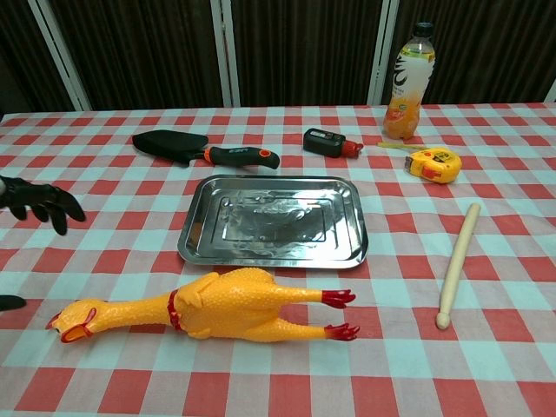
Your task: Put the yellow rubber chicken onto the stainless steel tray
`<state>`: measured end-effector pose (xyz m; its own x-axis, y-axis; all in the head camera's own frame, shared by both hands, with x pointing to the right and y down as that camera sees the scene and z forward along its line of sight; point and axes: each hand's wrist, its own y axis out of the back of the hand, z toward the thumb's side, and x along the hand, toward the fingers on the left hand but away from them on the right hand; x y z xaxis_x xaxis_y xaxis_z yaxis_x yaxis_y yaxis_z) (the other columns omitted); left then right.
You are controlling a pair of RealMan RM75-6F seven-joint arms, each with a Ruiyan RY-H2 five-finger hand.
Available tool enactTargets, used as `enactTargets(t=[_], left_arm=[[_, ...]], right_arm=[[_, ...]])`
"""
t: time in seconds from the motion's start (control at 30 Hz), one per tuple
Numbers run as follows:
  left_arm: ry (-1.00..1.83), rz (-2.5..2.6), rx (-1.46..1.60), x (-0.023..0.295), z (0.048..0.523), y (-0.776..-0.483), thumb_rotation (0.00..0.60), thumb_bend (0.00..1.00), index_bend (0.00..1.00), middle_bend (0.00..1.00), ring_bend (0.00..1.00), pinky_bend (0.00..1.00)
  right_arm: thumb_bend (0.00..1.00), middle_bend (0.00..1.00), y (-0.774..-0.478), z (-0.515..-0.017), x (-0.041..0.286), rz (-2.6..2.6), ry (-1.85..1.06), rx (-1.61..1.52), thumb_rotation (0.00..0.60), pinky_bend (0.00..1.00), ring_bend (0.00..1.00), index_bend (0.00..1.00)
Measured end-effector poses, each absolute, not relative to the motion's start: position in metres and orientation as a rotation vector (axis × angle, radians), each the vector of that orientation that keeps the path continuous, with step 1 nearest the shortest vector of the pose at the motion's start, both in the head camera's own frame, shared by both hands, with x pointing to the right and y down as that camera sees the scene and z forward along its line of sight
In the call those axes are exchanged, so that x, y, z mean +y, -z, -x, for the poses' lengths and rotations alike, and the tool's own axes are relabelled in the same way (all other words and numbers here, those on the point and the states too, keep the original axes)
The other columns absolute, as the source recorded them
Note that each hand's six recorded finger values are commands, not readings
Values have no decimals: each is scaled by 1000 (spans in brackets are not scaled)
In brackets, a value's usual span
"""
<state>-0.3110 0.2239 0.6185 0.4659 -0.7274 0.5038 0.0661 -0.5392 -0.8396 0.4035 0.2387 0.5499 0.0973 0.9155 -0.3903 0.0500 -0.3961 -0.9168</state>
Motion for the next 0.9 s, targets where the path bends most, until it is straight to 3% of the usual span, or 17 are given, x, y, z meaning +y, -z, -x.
enactTargets(t=[0.5, 0.9], left_arm=[[1146, 1958, 447, 231, 240, -651, 600, 78, 265, 362, 308, 346], [1199, 2000, 424, 240, 218, -677, 600, 183, 273, 372, 318, 387]], right_arm=[[328, 215, -549, -403, 244, 1608, -1394, -973, 600, 294, 122, 95], [328, 215, -549, -407, 248, 1603, -1410, -981, 600, 294, 122, 95]])
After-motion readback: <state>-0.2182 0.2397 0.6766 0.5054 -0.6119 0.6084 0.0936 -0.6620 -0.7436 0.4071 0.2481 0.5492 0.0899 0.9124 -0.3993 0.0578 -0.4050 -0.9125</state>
